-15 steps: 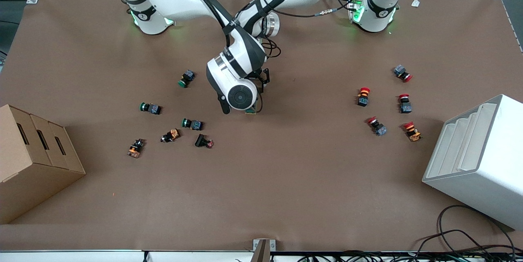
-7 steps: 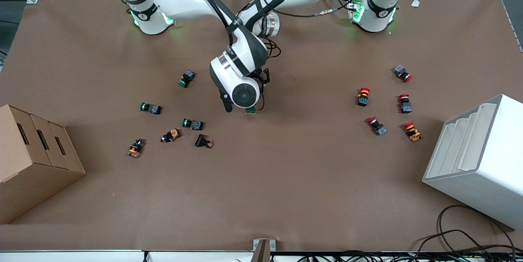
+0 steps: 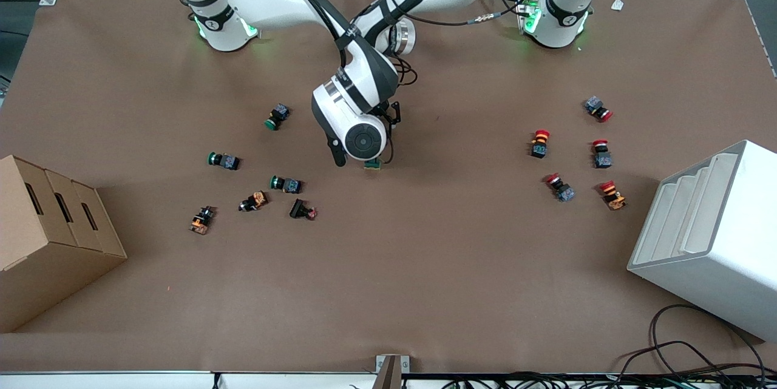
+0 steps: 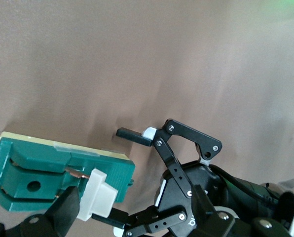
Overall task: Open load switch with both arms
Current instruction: 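Swing the white lever over and down with the right gripper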
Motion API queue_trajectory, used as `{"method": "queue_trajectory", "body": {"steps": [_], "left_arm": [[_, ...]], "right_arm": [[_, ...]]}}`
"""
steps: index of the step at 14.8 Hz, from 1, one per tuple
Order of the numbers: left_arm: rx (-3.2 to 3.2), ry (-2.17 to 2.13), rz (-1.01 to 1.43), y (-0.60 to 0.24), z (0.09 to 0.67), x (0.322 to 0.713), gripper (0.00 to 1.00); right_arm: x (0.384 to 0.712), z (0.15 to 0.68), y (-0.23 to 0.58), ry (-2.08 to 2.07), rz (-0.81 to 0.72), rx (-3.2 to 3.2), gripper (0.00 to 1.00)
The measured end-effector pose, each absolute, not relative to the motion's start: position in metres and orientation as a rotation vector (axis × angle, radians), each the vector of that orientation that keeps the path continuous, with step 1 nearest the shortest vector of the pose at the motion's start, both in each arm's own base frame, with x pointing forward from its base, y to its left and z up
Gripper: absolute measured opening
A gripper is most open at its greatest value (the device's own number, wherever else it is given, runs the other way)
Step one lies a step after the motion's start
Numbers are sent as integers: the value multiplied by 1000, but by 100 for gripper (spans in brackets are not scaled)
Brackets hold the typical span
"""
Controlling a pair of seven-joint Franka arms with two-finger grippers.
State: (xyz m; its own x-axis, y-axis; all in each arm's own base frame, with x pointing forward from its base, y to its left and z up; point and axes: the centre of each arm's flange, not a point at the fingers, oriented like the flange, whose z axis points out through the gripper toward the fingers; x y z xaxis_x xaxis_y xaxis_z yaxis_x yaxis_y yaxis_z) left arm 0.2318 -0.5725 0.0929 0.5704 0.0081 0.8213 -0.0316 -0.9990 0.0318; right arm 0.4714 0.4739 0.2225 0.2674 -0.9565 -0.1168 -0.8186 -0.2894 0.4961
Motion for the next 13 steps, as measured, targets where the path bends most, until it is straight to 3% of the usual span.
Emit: {"method": "queue_trajectory", "body": {"steps": [13], "left_arm": [[2744, -18, 1437, -573, 93, 232, 99]], "right_arm": [[461, 226, 482, -1540, -592, 2243, 100]]}}
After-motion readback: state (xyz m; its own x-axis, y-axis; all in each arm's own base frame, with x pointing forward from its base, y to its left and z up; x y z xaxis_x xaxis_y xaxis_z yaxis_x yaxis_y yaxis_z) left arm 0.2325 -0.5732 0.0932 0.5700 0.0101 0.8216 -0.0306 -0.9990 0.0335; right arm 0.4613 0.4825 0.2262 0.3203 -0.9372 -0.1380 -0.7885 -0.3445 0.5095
